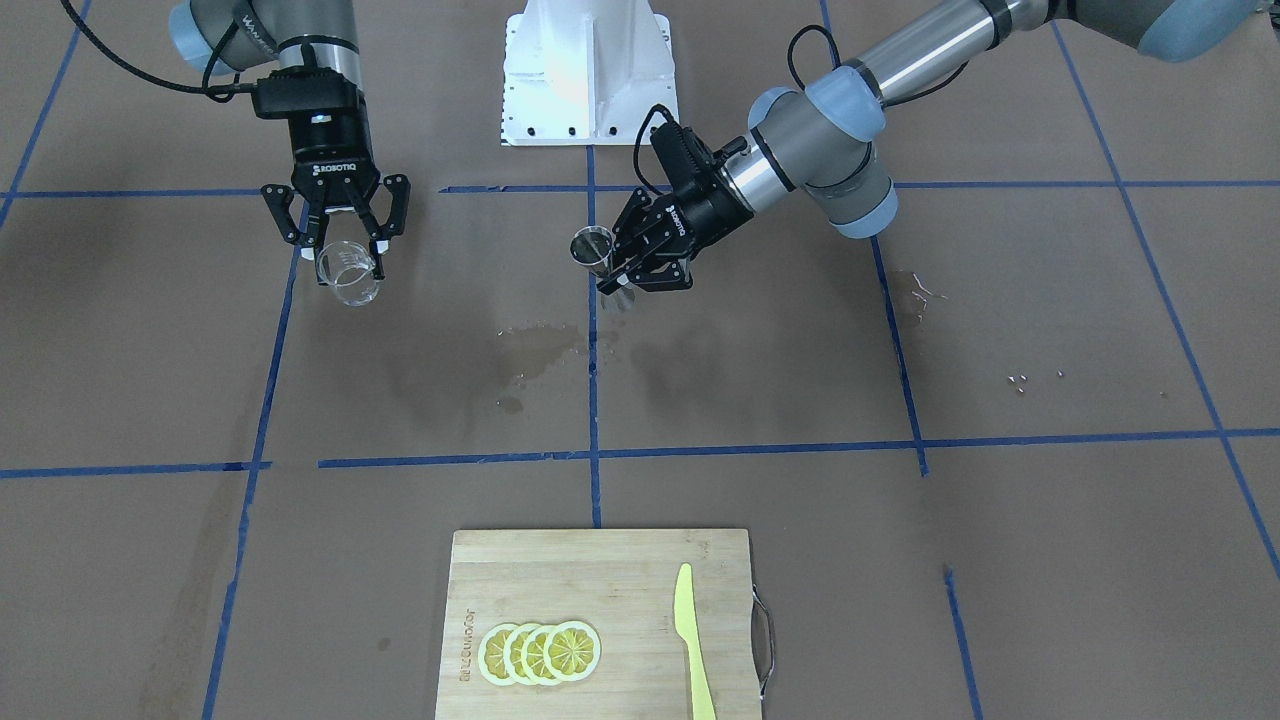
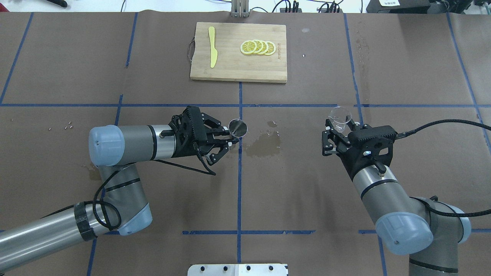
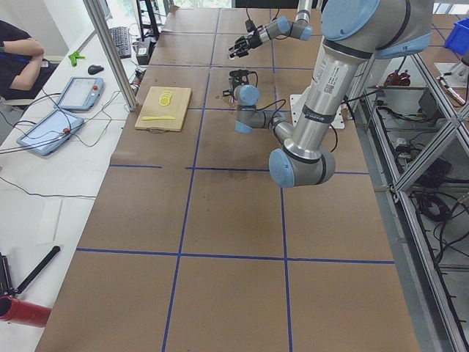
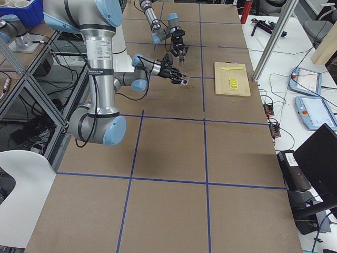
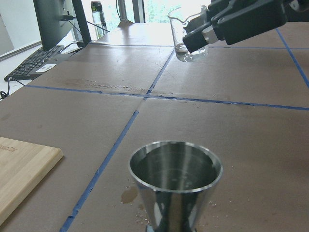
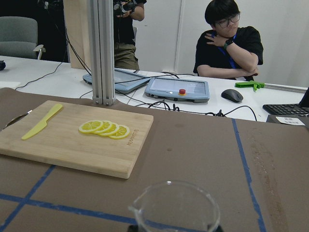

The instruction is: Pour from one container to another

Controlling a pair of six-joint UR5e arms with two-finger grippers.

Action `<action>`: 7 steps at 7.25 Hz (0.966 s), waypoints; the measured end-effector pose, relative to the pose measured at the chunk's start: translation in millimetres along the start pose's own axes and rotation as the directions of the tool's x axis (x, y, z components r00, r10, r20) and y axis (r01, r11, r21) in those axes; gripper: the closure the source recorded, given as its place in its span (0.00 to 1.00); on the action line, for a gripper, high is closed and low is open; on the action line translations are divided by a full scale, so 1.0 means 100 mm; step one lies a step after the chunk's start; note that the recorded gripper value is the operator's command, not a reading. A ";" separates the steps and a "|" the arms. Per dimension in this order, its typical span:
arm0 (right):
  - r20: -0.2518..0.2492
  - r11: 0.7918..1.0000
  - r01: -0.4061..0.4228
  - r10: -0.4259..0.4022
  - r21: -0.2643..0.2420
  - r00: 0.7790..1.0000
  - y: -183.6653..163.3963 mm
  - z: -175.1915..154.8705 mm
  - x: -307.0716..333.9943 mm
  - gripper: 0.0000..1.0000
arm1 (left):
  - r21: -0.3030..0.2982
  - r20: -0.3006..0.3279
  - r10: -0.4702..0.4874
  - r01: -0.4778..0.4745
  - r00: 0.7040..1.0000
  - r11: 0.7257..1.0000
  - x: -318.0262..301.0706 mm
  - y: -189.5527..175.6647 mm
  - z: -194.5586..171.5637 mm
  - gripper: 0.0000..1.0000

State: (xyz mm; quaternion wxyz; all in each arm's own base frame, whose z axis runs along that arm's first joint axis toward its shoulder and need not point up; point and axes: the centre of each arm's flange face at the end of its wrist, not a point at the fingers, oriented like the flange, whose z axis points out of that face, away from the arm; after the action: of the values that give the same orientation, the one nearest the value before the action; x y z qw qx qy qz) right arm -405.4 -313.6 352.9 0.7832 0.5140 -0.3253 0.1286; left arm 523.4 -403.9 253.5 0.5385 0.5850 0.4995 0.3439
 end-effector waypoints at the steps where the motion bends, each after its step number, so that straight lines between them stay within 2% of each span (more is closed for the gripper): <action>1: 0.002 1.000 -0.011 0.011 0.011 1.000 0.21 0.08 0.20 1.00 | -0.001 0.000 0.000 0.000 1.000 1.000 0.00 0.00 0.00 1.00; 5: -0.016 0.992 -0.053 0.055 0.111 0.998 1.15 0.44 1.09 1.00 | 0.000 -0.001 -0.001 0.001 1.000 1.000 0.00 0.00 0.00 1.00; 7: -0.025 0.990 -0.051 0.055 0.133 0.998 1.35 0.48 1.27 1.00 | -0.001 -0.001 -0.001 0.001 1.000 1.000 0.01 0.00 0.00 1.00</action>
State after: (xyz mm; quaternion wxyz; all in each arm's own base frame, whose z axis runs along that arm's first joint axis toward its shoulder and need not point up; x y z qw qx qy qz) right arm -399.4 -314.2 544.3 0.7481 0.5543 -0.3184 0.1780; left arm 523.9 -403.2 253.4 0.5385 0.5844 0.5000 0.3442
